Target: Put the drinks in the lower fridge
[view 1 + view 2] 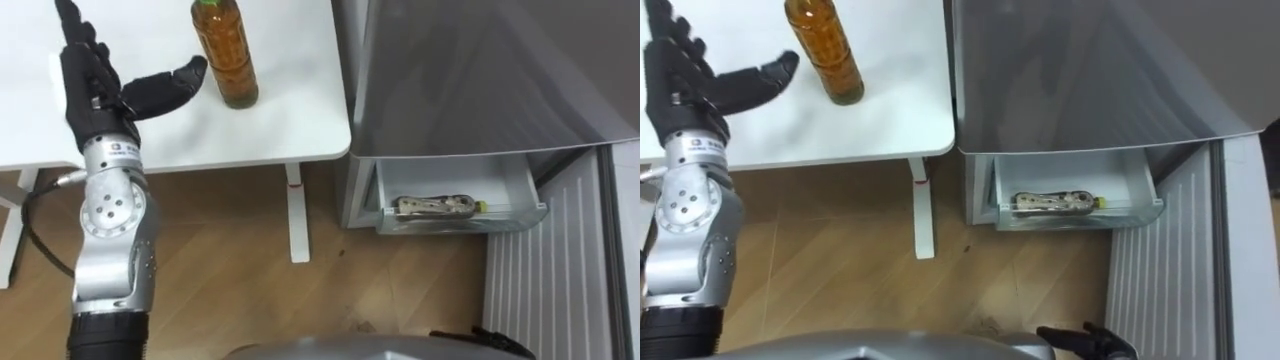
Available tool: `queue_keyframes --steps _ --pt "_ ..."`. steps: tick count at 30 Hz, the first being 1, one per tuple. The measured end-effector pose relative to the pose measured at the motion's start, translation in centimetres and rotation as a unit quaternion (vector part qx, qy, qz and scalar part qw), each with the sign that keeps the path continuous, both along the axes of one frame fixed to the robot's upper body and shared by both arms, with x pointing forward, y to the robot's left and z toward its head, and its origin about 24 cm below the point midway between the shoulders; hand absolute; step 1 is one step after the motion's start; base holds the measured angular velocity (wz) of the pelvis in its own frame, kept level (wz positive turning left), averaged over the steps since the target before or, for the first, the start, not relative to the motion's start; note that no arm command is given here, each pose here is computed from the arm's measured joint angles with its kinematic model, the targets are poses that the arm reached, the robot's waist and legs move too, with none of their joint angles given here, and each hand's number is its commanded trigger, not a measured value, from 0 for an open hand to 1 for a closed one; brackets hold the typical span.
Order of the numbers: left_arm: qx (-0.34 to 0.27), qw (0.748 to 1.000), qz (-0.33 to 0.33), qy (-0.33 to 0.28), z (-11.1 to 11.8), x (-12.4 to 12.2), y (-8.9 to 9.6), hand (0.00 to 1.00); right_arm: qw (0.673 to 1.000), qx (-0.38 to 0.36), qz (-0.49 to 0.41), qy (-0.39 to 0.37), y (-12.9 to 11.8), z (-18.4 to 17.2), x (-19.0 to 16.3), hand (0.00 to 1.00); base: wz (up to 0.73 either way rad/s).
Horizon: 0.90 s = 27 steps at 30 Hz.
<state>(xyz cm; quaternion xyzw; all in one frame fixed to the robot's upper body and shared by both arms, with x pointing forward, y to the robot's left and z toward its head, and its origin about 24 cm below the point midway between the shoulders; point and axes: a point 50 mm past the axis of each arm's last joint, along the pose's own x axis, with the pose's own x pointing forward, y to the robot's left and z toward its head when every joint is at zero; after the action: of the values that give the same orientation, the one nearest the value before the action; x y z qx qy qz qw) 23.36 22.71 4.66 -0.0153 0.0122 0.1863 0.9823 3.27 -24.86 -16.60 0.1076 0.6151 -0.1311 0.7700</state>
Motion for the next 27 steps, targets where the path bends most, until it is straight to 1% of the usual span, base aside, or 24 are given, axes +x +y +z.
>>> queue_keyframes --steps 5,11,15,22,27 --pt "-0.004 0.999 -0.015 0.029 -1.0 0.8 0.2 0.00 1.000 -0.008 0.002 0.005 -0.3 0.1 0.1 0.00 -0.05" --pt "0.005 1.000 -0.027 0.013 0.0 2.0 0.7 0.00 1.000 -0.019 0.012 -0.002 -0.7 0.2 0.3 0.00 -0.05" --pt "0.002 1.000 -0.025 0.008 0.3 2.1 0.9 0.00 1.000 -0.022 0.010 -0.008 -0.8 0.3 0.6 0.00 0.00" --pt "-0.005 0.999 -0.016 0.038 -1.1 2.3 1.2 0.00 1.000 -0.022 0.010 -0.008 -0.8 0.3 0.5 0.00 0.00" --pt "-0.026 0.999 -0.013 0.037 -1.3 2.4 1.2 0.00 1.000 -0.026 0.009 -0.005 -0.9 0.3 0.3 0.00 0.00"
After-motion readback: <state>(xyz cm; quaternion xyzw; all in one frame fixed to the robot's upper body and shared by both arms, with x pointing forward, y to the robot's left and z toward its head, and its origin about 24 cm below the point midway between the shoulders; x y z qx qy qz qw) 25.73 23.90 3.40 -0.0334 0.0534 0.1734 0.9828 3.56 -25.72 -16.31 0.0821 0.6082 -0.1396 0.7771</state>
